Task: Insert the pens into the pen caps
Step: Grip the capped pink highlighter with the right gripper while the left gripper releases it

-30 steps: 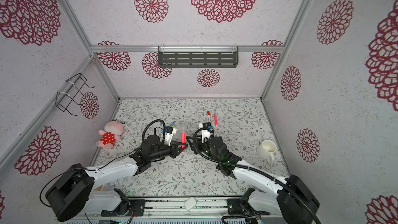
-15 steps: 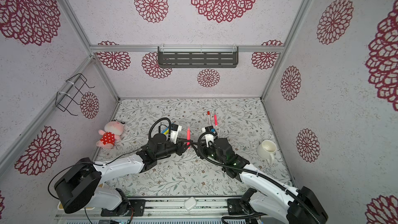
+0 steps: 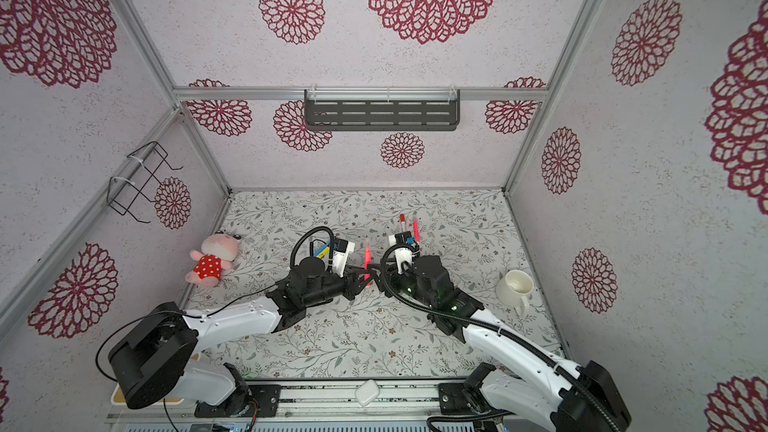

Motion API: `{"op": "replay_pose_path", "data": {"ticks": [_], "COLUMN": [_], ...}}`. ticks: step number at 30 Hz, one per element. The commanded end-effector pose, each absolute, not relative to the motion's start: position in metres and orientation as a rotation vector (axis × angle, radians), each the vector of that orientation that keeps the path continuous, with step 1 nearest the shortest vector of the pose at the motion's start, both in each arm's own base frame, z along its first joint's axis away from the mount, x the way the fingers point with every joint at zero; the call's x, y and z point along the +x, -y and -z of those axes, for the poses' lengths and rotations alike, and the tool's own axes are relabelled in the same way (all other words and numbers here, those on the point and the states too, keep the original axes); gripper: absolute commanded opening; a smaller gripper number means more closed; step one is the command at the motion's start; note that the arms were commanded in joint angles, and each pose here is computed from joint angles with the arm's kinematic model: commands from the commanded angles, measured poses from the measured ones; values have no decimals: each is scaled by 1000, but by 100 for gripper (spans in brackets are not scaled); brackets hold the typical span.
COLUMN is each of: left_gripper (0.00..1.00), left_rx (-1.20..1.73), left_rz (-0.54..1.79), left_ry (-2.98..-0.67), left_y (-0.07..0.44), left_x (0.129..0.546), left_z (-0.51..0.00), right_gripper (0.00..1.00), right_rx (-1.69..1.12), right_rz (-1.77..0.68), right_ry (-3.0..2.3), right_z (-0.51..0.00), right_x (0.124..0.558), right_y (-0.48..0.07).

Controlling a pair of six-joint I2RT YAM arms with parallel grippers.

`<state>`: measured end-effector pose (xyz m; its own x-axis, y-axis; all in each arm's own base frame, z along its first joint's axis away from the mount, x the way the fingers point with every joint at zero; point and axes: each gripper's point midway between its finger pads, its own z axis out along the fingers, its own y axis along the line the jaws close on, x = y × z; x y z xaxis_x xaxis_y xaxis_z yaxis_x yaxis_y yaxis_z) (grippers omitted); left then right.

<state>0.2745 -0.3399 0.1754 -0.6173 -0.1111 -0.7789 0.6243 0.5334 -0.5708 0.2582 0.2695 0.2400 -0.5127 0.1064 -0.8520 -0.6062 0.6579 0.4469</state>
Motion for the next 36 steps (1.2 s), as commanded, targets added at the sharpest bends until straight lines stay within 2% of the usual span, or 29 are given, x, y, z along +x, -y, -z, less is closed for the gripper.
{"op": "replay_pose_path", "data": {"ticks": [1, 8, 13, 19, 26, 31, 36], "left_gripper": [0, 0, 0, 0, 0, 0, 16], "left_rx": [435, 451, 475, 518, 501, 504, 496], "left_rz": [1135, 1139, 1129, 1098, 1101, 1100, 1082], "left_ry": [-1923, -1901, -1887, -1893, -1904, -1914, -1938], "left_y": [341, 343, 345, 350, 351, 351, 349], "left_x": [271, 266, 263, 266, 266, 262, 262], "left_z": [-186, -194, -199, -205, -201, -200, -193], "right_gripper": [49, 48, 26, 6, 0, 0, 0], "right_rx": [-421, -424, -449, -433, -407, -371, -343], "right_rz": [-954, -987, -1087, -1096, -1019, -985, -969], "right_ry": [-1880, -1919, -1930, -1957, -1948, -1924, -1909], "right_z": [-252, -239, -238, -225, -230, -237, -245], "right_x": [264, 275, 272, 266, 266, 270, 276], "right_y": [-278, -293, -309, -304, -288, -274, -267]}}
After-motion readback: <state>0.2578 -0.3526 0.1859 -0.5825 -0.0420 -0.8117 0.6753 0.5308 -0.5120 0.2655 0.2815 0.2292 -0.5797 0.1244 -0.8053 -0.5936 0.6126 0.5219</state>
